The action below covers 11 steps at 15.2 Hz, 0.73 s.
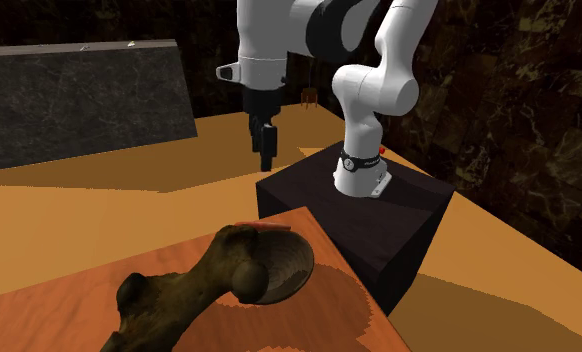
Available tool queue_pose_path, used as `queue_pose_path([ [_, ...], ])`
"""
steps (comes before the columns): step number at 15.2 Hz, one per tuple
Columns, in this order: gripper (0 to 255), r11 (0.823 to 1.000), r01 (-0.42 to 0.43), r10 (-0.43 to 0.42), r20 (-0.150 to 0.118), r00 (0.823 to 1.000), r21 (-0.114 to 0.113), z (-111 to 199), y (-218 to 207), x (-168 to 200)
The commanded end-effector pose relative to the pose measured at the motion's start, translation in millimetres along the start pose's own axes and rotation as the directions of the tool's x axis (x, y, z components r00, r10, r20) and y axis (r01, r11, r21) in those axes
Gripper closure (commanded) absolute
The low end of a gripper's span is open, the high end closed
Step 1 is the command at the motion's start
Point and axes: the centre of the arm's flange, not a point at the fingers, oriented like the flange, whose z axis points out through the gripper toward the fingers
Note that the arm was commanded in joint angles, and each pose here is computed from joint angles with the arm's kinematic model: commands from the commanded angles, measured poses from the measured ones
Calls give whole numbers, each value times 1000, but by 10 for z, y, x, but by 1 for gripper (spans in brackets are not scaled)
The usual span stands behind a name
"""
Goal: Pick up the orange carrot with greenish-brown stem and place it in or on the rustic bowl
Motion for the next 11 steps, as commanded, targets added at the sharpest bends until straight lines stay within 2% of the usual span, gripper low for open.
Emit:
queue_pose_path([
  [1,0,1000,-31,31,4,1000,-3,287,-13,-4],
  [11,0,983,-180,180,33,983,-26,1605,37,-3],
])
